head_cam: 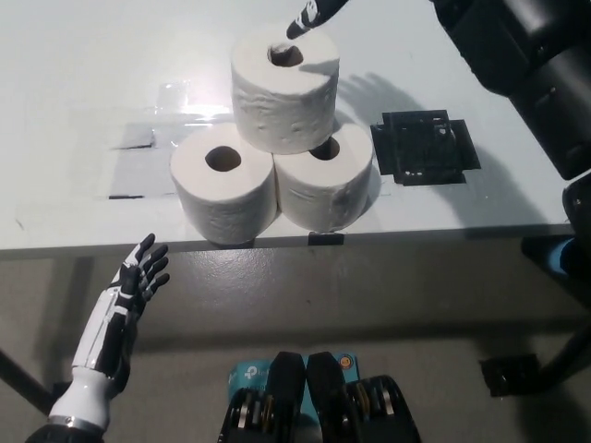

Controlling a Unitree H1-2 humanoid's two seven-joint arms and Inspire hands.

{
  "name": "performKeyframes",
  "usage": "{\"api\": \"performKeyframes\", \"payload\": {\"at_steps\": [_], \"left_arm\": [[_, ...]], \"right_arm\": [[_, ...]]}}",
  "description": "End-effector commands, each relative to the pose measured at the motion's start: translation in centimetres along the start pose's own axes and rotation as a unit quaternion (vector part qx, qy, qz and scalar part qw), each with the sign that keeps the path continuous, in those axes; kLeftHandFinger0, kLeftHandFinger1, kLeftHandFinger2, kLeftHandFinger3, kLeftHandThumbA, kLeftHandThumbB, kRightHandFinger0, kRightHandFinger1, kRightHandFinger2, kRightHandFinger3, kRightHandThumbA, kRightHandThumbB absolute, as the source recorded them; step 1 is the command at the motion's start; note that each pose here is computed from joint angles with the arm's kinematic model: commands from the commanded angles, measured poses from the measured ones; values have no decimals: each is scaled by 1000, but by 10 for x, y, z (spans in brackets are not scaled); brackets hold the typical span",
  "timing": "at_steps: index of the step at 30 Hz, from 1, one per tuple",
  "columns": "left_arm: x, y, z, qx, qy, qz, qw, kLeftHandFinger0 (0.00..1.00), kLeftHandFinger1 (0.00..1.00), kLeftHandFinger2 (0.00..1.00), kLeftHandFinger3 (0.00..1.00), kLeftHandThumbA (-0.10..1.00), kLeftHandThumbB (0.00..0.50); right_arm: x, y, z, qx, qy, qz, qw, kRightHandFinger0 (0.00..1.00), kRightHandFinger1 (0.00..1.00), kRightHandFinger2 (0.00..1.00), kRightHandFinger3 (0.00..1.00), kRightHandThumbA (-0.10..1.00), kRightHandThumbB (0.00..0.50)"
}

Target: A few rolls of toilet paper are kept infront of the robot and the robot uses its right hand to lift one of the rolls and and places it on top of the other rolls to stack it.

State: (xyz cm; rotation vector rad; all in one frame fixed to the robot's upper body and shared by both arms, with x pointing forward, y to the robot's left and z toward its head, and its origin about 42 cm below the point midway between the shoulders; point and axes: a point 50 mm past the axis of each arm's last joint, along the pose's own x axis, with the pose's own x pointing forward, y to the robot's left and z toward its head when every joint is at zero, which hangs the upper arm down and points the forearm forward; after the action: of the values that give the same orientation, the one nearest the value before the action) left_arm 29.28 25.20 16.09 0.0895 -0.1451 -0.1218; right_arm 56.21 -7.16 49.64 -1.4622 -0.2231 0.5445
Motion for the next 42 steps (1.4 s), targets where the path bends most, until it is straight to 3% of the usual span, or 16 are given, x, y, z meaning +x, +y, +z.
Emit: {"api": "performKeyframes", "payload": {"at_steps": [1, 8, 10, 12, 14, 16, 17, 20, 22, 24, 27, 28, 32, 33, 36, 42], "left_arm": [[3, 1, 13, 12, -23, -11, 1000, 1000, 1000, 1000, 1000, 950, 386], [14, 9, 23, 15, -38, -10, 999, 1000, 1000, 1000, 1000, 946, 380], [21, 10, 25, 11, -44, -10, 999, 1000, 1000, 1000, 1000, 939, 318], [25, 9, 26, 12, -46, -8, 999, 1000, 1000, 1000, 1000, 975, 327], [29, 8, 28, 11, -49, -7, 999, 1000, 1000, 1000, 1000, 1000, 333], [30, 8, 28, 12, -49, -7, 999, 1000, 1000, 1000, 1000, 1000, 353], [36, 9, 30, 16, -54, -2, 998, 1000, 1000, 1000, 1000, 1000, 333], [44, 11, 35, 24, -63, 3, 998, 1000, 1000, 1000, 1000, 1000, 335], [46, 12, 36, 38, -66, 5, 997, 1000, 1000, 1000, 1000, 1000, 300], [48, 11, 37, 21, -72, 6, 997, 1000, 1000, 1000, 1000, 1000, 269], [53, 12, 42, 16, -74, 5, 997, 1000, 1000, 1000, 1000, 1000, 322], [54, 12, 43, 18, -72, 5, 997, 1000, 1000, 1000, 1000, 1000, 308], [57, 13, 46, 19, -77, 6, 997, 1000, 1000, 1000, 1000, 1000, 334], [57, 13, 46, 16, -75, 7, 997, 1000, 1000, 1000, 1000, 1000, 341], [52, 11, 43, 13, -71, 6, 997, 1000, 1000, 1000, 1000, 1000, 319], [20, 7, 23, 5, -42, 4, 999, 1000, 1000, 1000, 1000, 1000, 254]], "right_arm": [[-36, -68, 13, 5, -44, -104, 994, 1000, 1000, 1000, 1000, 1000, 500], [-161, -113, -19, 18, -108, -268, 957, 1000, 1000, 1000, 1000, 1000, 427], [-231, -109, -39, 60, -136, -356, 922, 1000, 1000, 1000, 1000, 1000, 406], [-271, -99, -48, 85, -153, -413, 894, 1000, 1000, 1000, 1000, 1000, 392], [-320, -69, -60, 132, -195, -482, 844, 1000, 1000, 1000, 1000, 1000, 393], [-334, -54, -61, 158, -214, -502, 823, 1000, 1000, 1000, 1000, 1000, 422], [-363, -12, -59, 160, -222, -563, 780, 1000, 1000, 1000, 1000, 1000, 393], [-368, 37, -52, 190, -256, -609, 726, 1000, 1000, 1000, 1000, 1000, 370], [-361, 80, -40, 226, -281, -629, 689, 1000, 1000, 1000, 1000, 1000, 378], [-354, 105, -32, 233, -288, -642, 671, 1000, 1000, 1000, 1000, 1000, 356], [-347, 134, -21, 253, -292, -654, 650, 1000, 1000, 1000, 1000, 1000, 391], [-345, 147, -17, 252, -286, -664, 643, 1000, 1000, 1000, 1000, 1000, 384], [-330, 188, -10, 288, -271, -658, 641, 1000, 1000, 1000, 1000, 1000, 336], [-318, 203, -12, 313, -250, -649, 646, 1000, 1000, 1000, 1000, 1000, 291], [-292, 236, -24, 358, -218, -615, 667, 1000, 1000, 1000, 1000, 1000, 259], [-238, 359, -46, 482, -90, -450, 746, 1000, 1000, 1000, 1000, 1000, 153]]}}
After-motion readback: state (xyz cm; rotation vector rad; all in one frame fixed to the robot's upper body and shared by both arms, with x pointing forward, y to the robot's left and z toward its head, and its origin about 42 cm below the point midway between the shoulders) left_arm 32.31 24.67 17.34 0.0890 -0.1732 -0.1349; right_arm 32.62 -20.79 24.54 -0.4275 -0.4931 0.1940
